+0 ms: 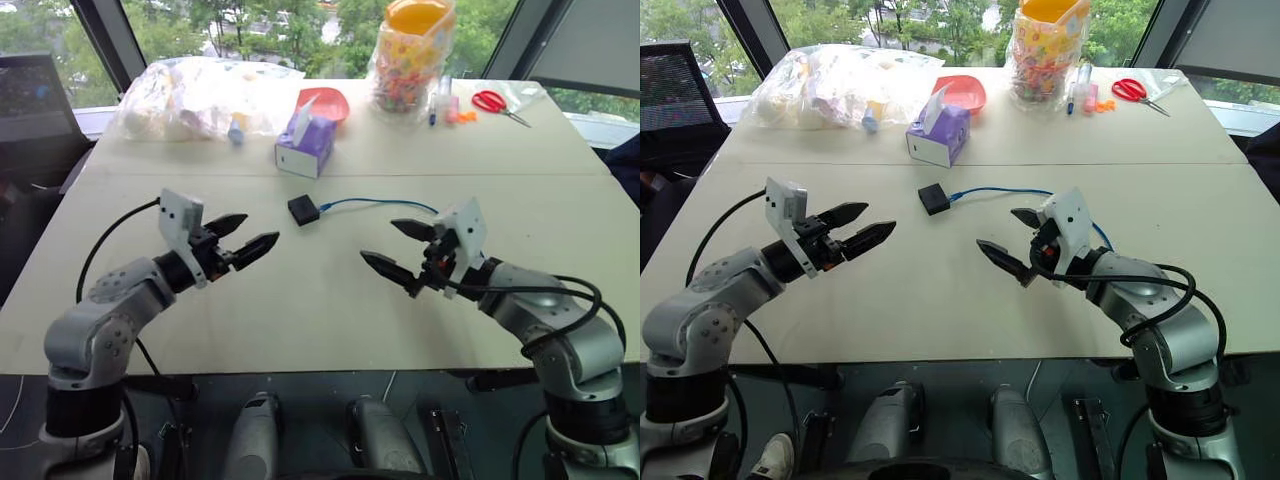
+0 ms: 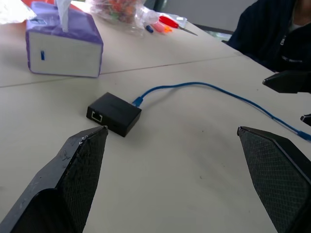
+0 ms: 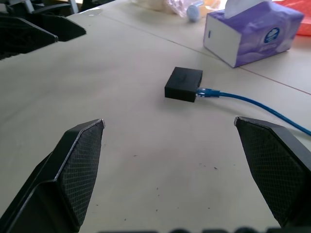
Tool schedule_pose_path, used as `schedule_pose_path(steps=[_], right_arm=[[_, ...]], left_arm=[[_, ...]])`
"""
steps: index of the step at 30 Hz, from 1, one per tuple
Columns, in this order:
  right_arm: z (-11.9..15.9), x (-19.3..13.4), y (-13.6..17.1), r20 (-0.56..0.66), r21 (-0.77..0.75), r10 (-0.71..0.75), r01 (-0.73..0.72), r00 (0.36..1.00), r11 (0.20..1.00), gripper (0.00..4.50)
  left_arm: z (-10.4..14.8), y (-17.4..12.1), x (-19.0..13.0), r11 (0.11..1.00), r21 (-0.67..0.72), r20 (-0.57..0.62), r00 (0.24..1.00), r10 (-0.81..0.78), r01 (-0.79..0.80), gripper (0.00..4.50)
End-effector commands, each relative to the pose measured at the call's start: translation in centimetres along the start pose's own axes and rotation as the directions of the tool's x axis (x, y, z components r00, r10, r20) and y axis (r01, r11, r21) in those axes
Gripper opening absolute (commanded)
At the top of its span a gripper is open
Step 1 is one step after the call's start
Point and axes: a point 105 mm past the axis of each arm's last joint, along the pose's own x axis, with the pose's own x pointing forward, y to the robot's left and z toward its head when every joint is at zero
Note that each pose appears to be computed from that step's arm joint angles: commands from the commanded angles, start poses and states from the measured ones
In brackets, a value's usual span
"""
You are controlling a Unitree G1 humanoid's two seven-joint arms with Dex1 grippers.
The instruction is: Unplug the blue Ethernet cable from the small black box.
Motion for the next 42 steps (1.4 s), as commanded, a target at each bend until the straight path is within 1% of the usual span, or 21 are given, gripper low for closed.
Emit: schedule_pose_path(steps=[1,7,14,16,18,19,24,27,31,33,36,38,42], right_arm=[[1.7,0.1,0.2,0.01,-0.057,0.041,-0.04,0.999,0.998,4.5],[2.8,0.3,0.2,-0.015,-0.104,0.077,-0.078,0.997,0.992,4.5],[4.4,0.4,-0.2,-0.032,-0.147,0.115,-0.119,0.993,0.982,4.5],[4.6,0.6,-0.2,-0.066,-0.186,0.141,-0.151,0.988,0.971,4.5],[4.0,0.8,-0.3,-0.161,-0.231,0.15,-0.185,0.976,0.955,4.5],[3.8,0.9,-0.5,-0.186,-0.255,0.148,-0.193,0.971,0.947,4.5],[3.8,1.7,-1.5,-0.222,-0.306,0.145,-0.21,0.964,0.929,4.5],[3.9,3.4,-2.5,-0.28,-0.388,0.146,-0.251,0.949,0.887,4.5],[4.4,5.5,-4.4,-0.338,-0.459,0.155,-0.306,0.928,0.834,4.5],[4.9,7.2,-5.5,-0.374,-0.447,0.167,-0.335,0.912,0.83,4.5],[5.1,9.3,-6.7,-0.465,-0.464,0.167,-0.4,0.869,0.79,4.5],[5.0,10.2,-7.0,-0.491,-0.461,0.174,-0.424,0.853,0.78,4.5],[4.5,12.7,-7.2,-0.553,-0.482,0.13,-0.444,0.823,0.756,4.5]], left_arm=[[1.8,-0.3,0.2,0.996,0.065,0.016,0.998,-0.057,0.056,4.48],[1.9,-0.6,-0.1,0.989,0.096,-0.033,0.994,-0.108,0.111,4.48],[2.5,0.1,0.0,0.986,0.135,-0.04,0.995,-0.097,0.101,4.48],[2.8,0.6,0.1,0.984,0.155,-0.041,0.996,-0.085,0.09,4.48],[2.9,1.1,0.3,0.981,0.18,-0.041,0.997,-0.07,0.076,4.48],[2.8,1.3,0.4,0.98,0.186,-0.04,0.997,-0.065,0.071,4.48],[2.8,1.9,0.7,0.98,0.189,-0.037,0.998,-0.058,0.064,4.48],[2.6,2.5,1.0,0.979,0.2,-0.029,0.999,-0.041,0.046,4.48],[2.5,2.4,1.3,0.978,0.204,-0.013,0.999,-0.038,0.04,4.48],[2.4,2.5,1.0,0.978,0.205,0.002,1.0,-0.021,0.02,4.48],[2.3,2.5,0.7,0.979,0.206,0.023,1.0,0.002,-0.007,4.48],[2.1,2.4,0.6,0.978,0.207,0.026,1.0,0.011,-0.016,4.48],[2.0,2.0,0.0,0.977,0.205,0.049,0.998,0.044,-0.053,4.48]])
